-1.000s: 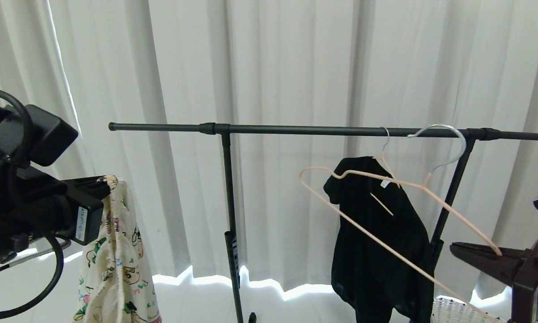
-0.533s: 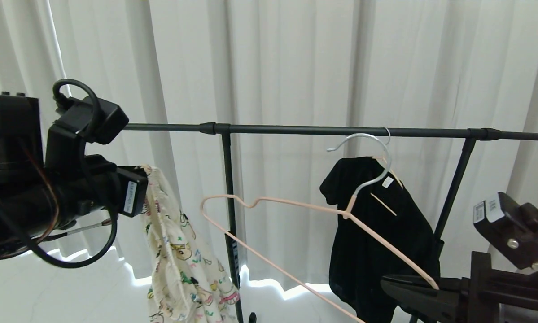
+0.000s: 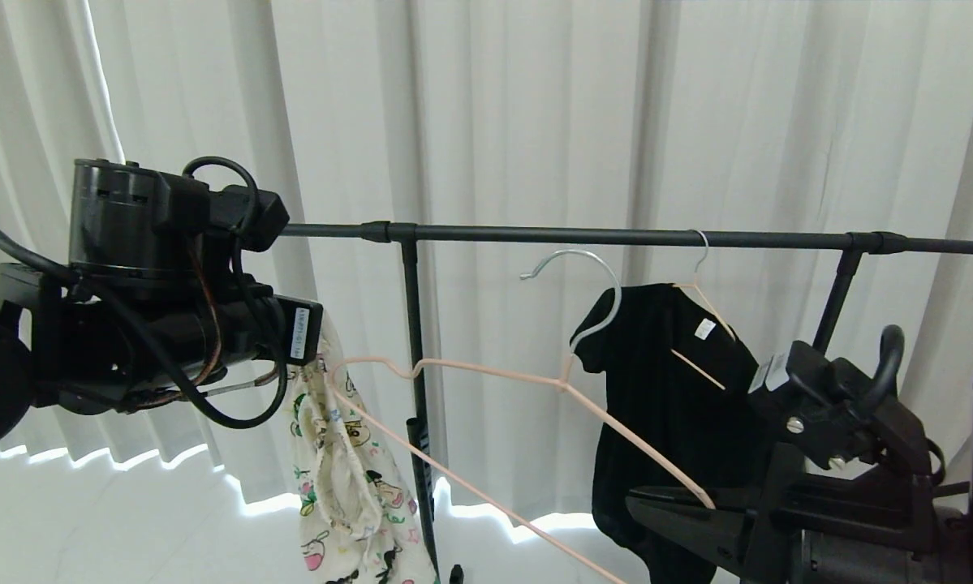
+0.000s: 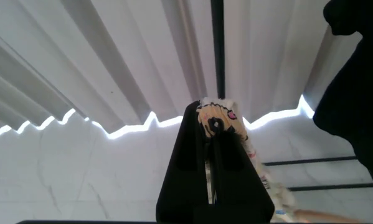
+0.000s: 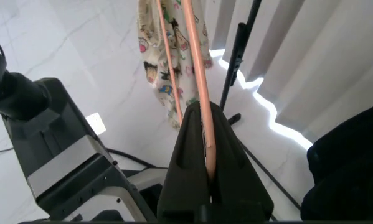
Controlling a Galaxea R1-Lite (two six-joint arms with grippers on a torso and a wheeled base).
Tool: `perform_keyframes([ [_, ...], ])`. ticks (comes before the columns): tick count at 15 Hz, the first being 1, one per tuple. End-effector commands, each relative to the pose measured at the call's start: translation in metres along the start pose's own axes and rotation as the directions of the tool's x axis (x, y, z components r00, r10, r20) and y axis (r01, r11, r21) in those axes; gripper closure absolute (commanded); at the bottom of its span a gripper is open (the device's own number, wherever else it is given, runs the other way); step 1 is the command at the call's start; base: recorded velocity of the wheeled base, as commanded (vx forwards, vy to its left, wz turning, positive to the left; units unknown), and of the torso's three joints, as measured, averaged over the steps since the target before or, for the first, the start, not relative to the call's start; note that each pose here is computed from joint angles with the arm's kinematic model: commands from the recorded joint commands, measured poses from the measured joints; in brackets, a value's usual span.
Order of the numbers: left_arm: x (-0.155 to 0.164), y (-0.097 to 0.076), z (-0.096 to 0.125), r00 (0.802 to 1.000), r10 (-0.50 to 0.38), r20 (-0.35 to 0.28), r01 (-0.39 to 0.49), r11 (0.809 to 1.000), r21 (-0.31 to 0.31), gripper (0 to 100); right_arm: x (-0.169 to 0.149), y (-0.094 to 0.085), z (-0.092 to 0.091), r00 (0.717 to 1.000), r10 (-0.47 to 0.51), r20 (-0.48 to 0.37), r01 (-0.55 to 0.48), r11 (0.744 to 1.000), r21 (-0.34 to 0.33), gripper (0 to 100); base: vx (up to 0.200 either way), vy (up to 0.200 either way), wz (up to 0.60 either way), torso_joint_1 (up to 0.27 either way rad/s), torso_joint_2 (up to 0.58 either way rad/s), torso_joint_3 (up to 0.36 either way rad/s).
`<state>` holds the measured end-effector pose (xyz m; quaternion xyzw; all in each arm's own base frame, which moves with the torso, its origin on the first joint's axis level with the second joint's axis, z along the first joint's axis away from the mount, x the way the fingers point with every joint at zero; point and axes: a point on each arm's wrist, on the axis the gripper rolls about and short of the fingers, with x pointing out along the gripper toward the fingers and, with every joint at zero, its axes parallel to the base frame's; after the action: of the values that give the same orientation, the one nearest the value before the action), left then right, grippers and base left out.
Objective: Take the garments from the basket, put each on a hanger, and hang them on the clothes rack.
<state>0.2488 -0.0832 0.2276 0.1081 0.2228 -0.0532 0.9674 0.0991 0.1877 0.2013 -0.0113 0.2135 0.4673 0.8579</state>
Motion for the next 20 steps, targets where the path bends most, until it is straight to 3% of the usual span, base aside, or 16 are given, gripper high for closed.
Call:
perform_keyframes([
  [1,0.004,-0.004,-0.001,1.0,-0.01,-0.009,0.01,1.0,0.002,100,0.011,0.001,0.001,1.0,-0.004,-0.018,0.004,1.0,-0.001,100,0.0,0.0,0.0,0.0,0.0,0.0],
  [6,0.002,-0.003,0.0,1.0,-0.009,-0.003,0.009,1.0,-0.004,100,0.034,0.001,0.0,1.0,-0.011,-0.002,0.011,1.0,0.001,100,0.0,0.0,0.0,0.0,0.0,0.0],
  [14,-0.001,-0.006,0.003,1.0,0.0,0.008,0.001,1.0,-0.019,100,0.056,-0.007,0.005,0.992,-0.123,0.022,0.122,0.992,0.028,100,0.0,0.0,0.0,0.0,0.0,0.0],
  [20,-0.026,-0.034,0.013,0.99,-0.114,0.084,0.119,0.991,-0.053,100,0.089,-0.004,0.006,0.991,-0.125,0.043,0.124,0.992,0.032,100,0.0,0.0,0.0,0.0,0.0,0.0],
])
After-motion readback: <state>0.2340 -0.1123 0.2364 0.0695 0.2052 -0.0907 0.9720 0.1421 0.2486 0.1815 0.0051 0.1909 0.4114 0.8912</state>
